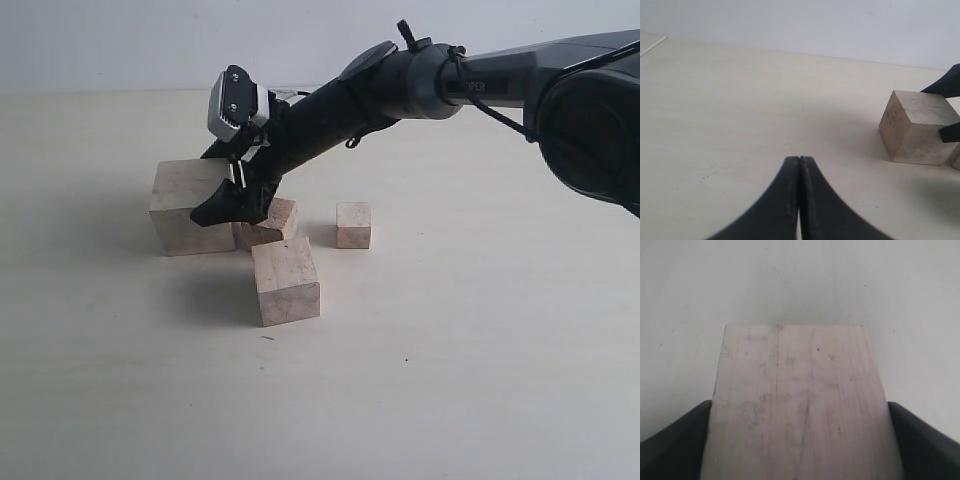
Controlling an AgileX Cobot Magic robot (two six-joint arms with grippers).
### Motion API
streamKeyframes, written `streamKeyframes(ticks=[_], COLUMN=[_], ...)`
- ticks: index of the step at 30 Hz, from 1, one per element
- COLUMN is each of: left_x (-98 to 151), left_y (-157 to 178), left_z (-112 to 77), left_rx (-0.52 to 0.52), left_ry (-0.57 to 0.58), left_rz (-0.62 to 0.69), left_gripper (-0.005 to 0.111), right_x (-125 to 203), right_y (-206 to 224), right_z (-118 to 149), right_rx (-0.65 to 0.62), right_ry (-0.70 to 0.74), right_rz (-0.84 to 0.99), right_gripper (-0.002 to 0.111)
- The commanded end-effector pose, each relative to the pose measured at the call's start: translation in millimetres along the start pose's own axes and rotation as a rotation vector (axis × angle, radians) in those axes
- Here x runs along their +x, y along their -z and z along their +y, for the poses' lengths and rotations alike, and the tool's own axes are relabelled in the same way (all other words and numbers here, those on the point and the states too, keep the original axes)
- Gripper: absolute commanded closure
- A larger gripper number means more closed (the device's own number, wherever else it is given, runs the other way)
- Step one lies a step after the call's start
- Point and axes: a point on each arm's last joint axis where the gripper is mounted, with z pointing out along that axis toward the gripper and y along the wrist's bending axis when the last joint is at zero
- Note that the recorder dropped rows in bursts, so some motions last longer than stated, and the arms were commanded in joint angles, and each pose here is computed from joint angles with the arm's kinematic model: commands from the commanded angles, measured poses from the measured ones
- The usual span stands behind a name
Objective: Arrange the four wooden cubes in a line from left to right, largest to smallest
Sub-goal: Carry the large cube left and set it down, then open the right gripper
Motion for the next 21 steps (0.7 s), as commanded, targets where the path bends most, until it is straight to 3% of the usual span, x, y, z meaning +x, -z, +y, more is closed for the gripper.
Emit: streamKeyframes(ticks=[1, 5, 9, 11, 13, 14, 17, 21], left_x=[0.0, 0.0, 0.0, 0.0, 0.0, 0.0, 0.0, 0.0], left_y=[0.1, 0.1, 0.1, 0.1, 0.1, 0.1, 0.1, 0.1], left_z=[-0.3, -0.3, -0.3, -0.3, -0.3, -0.3, -0.3, -0.3], left_rx=[0.006, 0.006, 0.006, 0.006, 0.006, 0.006, 0.006, 0.006], left_ry=[0.003, 0.003, 0.003, 0.003, 0.003, 0.003, 0.003, 0.003], left_rz=[-0.010, -0.010, -0.010, -0.010, -0.010, -0.010, -0.010, -0.010], left_gripper=[0.107, 0.107, 0.107, 0.107, 0.107, 0.107, 0.107, 0.107], right_x=[-4.6, -2.3, -2.9, -3.6, -4.0, -4.0, -3.9, -4.3], right_y=[4.5, 4.9, 4.7, 4.5, 4.5, 4.5, 4.6, 5.6], right_z=[-4.6, -11.8, -9.4, -6.8, -5.5, -5.5, -7.3, -12.9], right_rx=[0.020, 0.100, 0.073, 0.044, 0.030, 0.030, 0.049, 0.112], right_ry=[0.000, -0.065, -0.060, -0.051, -0.051, -0.051, -0.055, -0.066], right_rz=[-0.030, -0.008, -0.014, -0.020, -0.024, -0.024, -0.024, -0.022], right_gripper=[0.108, 0.108, 0.108, 0.099, 0.079, 0.062, 0.034, 0.011])
